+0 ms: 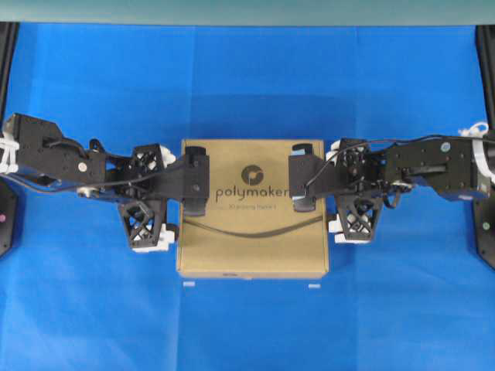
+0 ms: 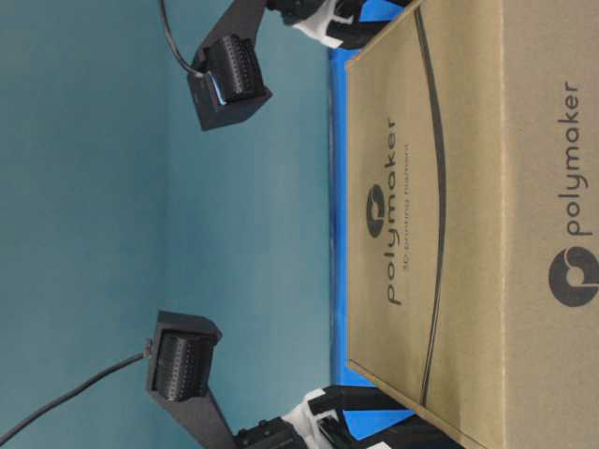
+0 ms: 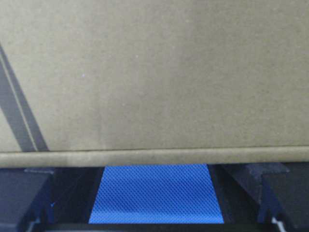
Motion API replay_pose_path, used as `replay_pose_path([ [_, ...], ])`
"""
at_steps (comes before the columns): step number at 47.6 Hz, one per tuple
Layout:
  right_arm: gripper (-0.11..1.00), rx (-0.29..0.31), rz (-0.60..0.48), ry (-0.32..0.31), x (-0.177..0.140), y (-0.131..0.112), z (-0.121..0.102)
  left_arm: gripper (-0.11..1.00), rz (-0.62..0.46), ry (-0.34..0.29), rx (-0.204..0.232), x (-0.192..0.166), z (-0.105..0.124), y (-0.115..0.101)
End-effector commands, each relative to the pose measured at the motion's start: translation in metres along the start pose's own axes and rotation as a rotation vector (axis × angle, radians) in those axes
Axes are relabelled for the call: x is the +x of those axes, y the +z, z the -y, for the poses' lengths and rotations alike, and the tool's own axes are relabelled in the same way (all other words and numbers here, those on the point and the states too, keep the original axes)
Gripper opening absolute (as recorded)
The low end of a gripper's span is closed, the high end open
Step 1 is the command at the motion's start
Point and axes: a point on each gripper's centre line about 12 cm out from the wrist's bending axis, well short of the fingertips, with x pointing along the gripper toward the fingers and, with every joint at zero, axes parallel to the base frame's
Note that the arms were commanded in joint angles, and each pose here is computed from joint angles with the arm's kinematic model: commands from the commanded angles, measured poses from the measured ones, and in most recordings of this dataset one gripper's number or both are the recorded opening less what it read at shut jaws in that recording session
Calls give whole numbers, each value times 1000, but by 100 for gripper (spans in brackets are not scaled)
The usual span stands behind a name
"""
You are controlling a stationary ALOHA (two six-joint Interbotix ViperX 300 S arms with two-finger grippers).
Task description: Lift up the cardboard box by clamping it between your arms.
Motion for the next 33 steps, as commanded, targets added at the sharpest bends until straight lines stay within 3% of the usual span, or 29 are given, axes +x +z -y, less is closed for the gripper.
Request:
replay_pose_path([
  [1, 100, -5, 62, 8, -3, 13, -8, 89, 58, 16, -56, 1, -11, 11],
  [22, 100, 62, 48, 12, -9, -8, -9, 89, 27, 16, -41, -9, -10, -7],
  [33, 100, 42, 94, 5, -17, -9, -9, 89, 35, 15, -52, -20, -9, -10],
])
